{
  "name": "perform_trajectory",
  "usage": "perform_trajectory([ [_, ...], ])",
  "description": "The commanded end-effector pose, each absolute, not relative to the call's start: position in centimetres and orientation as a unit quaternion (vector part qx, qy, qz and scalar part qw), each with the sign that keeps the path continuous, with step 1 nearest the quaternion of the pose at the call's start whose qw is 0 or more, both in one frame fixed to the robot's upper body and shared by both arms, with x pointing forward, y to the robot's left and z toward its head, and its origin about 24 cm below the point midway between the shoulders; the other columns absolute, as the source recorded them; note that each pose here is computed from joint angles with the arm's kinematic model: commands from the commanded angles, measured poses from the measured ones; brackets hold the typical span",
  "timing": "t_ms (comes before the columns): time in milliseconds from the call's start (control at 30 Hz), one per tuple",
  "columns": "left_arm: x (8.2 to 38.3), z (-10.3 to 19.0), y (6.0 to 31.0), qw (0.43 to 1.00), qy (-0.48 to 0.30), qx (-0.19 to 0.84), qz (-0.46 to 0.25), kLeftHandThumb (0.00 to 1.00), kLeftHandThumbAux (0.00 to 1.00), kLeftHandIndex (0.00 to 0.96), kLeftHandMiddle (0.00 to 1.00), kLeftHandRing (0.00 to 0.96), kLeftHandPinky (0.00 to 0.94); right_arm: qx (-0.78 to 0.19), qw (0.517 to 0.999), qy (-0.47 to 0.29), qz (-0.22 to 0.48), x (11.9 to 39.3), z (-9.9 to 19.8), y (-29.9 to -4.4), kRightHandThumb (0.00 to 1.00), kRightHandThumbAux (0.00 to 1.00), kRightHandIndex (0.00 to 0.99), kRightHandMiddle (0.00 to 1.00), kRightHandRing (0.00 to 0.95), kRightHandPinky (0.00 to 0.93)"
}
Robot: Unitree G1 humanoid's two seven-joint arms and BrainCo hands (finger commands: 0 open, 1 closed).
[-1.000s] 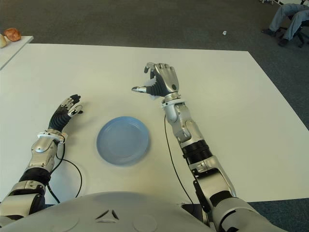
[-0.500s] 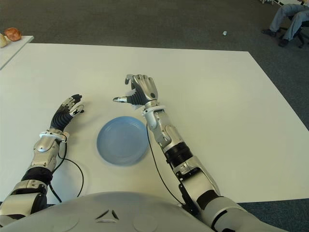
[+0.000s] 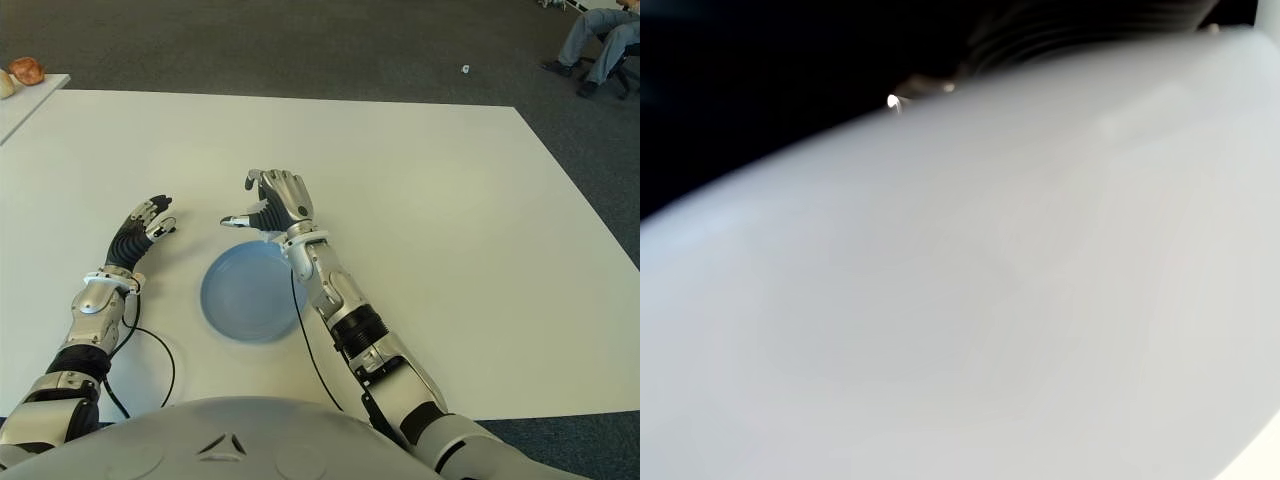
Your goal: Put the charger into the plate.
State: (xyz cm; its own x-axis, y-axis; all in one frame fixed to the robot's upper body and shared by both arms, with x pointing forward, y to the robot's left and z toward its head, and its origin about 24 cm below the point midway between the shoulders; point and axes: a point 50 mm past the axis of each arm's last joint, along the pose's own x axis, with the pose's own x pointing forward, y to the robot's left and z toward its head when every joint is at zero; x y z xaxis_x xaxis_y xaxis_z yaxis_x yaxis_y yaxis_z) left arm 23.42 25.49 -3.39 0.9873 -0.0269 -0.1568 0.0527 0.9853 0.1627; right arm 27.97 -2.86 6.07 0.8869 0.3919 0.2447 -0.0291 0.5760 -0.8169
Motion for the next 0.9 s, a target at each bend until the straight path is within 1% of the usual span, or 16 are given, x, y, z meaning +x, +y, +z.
perform_trajectory([
  [33, 22.2, -5.3, 24.8, 0.989, 0.128, 0.072, -0.030, 0.000, 0.580, 0.160, 0.147, 0.080, 0.004, -0.450, 0.863, -0.190, 0.129, 27.4, 5.1, -2.7, 0.751, 0.705, 0.442, 0.880, 0.875, 0.858],
  [300, 22.4, -5.2, 24.7, 0.989, 0.128, 0.068, -0.032, 0.000, 0.568, 0.161, 0.146, 0.082, 0.009, -0.452, 0.862, -0.186, 0.133, 27.0, 4.6, -2.7, 0.751, 0.705, 0.442, 0.880, 0.872, 0.850],
  [900, 22.5, -5.1, 24.8, 0.988, 0.130, 0.070, -0.034, 0.000, 0.591, 0.161, 0.150, 0.085, 0.022, -0.439, 0.870, -0.177, 0.137, 26.3, 4.0, -2.6, 0.751, 0.706, 0.442, 0.886, 0.876, 0.861],
])
